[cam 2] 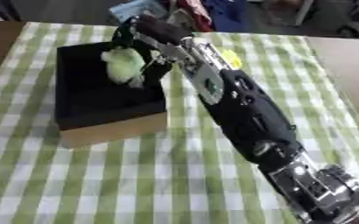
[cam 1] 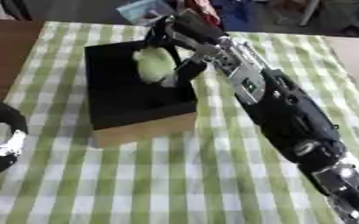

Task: Pick up objects on the table and place them in the box.

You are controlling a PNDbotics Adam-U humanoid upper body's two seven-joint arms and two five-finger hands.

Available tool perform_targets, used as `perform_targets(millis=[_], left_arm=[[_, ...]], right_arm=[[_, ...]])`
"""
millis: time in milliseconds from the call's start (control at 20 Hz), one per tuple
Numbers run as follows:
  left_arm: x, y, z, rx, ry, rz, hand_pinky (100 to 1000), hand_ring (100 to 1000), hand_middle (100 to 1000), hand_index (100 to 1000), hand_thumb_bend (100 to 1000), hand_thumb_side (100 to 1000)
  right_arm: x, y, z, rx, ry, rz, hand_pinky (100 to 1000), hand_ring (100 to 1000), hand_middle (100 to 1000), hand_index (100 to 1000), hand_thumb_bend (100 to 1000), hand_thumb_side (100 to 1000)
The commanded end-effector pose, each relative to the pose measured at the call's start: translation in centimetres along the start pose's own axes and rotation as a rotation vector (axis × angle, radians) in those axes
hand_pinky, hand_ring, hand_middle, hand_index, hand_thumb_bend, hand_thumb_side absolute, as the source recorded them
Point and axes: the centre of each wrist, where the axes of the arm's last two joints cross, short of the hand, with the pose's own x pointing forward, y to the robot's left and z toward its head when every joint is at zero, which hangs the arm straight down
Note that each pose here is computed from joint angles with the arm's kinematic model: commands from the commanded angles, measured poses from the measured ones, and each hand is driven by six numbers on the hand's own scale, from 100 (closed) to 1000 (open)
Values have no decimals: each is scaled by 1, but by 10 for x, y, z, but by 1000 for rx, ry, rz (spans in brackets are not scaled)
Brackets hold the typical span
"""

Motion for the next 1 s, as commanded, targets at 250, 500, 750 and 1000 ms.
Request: perform_targets(millis=[250,500,750,1000], left_arm=[[4,5,-2,-2,-15,-16,677,503,530,548,143,100],[3,6,0,0,-8,-23,677,503,531,549,144,100],[3,8,0,7,-9,-28,677,503,531,549,145,100],[4,9,-1,10,-13,-32,677,503,531,549,146,100]], right_arm=[[1,-43,10,-40,-30,49,698,746,645,786,634,225],[-10,-78,34,-99,24,101,703,741,644,780,617,213],[-39,-81,63,-107,162,105,702,741,642,779,614,207],[-71,-66,86,-110,316,58,697,743,635,778,603,133]])
